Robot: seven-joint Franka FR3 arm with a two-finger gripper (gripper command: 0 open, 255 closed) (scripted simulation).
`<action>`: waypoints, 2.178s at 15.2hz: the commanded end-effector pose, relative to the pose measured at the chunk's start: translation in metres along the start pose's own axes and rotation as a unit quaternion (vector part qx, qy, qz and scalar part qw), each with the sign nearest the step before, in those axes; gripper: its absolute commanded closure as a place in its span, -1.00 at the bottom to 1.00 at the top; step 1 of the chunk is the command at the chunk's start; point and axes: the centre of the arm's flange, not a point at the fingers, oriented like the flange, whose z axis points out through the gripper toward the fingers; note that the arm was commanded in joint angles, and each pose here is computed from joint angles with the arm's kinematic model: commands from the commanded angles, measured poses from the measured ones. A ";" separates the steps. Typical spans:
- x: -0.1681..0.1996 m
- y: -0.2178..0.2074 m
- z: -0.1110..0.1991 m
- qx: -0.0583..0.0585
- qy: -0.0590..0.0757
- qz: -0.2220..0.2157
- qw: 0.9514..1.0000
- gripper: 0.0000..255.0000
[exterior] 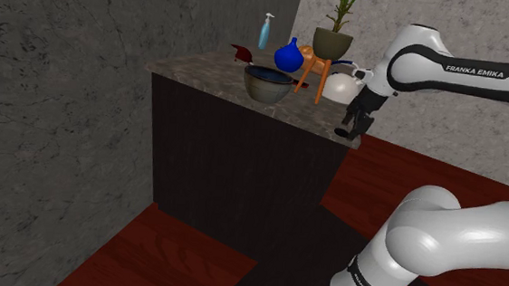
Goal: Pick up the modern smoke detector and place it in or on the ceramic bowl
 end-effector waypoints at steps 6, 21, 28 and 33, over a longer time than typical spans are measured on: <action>0.000 -0.001 0.005 0.000 0.000 0.000 1.000 -1.00; 0.002 0.002 -0.016 0.000 0.000 0.000 1.000 1.00; 0.006 0.007 -0.053 0.000 0.000 0.000 1.000 1.00; 0.009 0.010 -0.079 0.000 0.000 0.000 1.000 1.00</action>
